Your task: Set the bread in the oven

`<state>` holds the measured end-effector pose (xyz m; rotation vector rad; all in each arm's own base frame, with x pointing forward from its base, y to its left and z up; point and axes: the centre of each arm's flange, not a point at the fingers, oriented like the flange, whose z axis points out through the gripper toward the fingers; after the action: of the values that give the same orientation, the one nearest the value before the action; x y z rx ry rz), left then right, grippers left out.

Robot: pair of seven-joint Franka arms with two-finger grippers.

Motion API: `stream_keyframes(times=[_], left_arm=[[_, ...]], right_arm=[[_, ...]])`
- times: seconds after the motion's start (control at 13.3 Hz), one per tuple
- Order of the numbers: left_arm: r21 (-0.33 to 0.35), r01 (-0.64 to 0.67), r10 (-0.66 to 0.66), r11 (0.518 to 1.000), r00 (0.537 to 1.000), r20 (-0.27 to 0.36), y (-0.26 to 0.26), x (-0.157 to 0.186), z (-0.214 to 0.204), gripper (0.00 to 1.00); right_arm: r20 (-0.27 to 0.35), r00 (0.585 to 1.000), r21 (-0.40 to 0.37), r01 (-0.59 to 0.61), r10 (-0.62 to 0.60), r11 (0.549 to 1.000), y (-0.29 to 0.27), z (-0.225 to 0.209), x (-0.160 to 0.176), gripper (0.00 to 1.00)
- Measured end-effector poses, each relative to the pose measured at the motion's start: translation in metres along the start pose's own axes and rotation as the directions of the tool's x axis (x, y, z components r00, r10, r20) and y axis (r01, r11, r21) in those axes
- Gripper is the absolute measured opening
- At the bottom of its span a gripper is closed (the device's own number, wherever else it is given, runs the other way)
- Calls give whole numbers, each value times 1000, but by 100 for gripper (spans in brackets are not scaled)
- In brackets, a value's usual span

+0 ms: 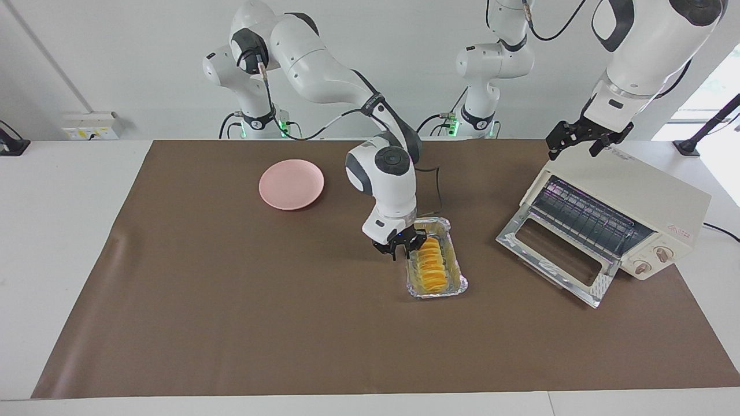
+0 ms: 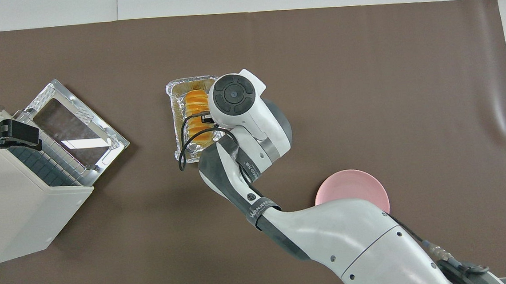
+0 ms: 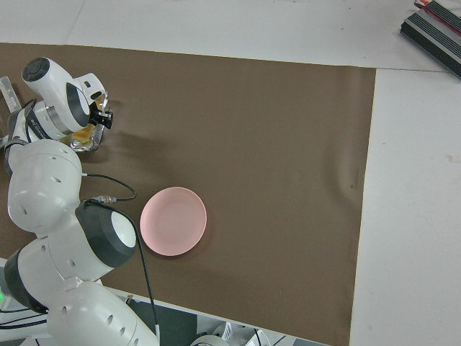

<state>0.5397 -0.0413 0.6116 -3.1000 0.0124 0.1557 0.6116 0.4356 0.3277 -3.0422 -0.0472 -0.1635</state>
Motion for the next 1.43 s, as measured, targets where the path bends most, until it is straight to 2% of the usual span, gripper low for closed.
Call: stream_keyframes(times=[0.23,0.3,0.38,0.53,0.68,0.9,0.98,1.13,1.28,1.43], left_arm=[[0,0,0,1000,1000,-1,0,-2,-2,100],[0,-1,1,1000,1000,-7,2,-3,-5,100],[-1,-5,5,1000,1000,-15,8,-4,-9,100],[-36,-31,30,999,999,-21,36,-7,-13,100],[-89,-4,4,996,1000,0,81,1,-5,100],[-99,18,-16,995,1000,25,178,41,33,100],[-106,31,-29,994,999,17,216,56,54,100],[-122,35,-35,992,999,-4,269,78,100,100],[-129,43,-44,991,999,-7,289,94,141,100],[-117,44,-45,992,999,-2,316,101,187,100]], right_arm=[[24,999,-41,-24,25,999,29,-59,13,86],[28,999,-47,-38,40,998,49,-87,21,96],[26,998,-50,-50,51,998,77,-117,29,100],[29,999,-55,-41,43,998,158,-170,41,100],[50,999,-62,0,3,998,259,-203,33,100],[114,993,-61,-20,26,998,398,-228,-17,100],[124,991,-58,-34,41,998,421,-233,-35,100],[133,990,-66,-43,52,997,431,-250,-64,100],[115,993,-77,-30,38,997,424,-274,-76,100],[131,991,-100,-17,30,995,420,-308,-78,100]])
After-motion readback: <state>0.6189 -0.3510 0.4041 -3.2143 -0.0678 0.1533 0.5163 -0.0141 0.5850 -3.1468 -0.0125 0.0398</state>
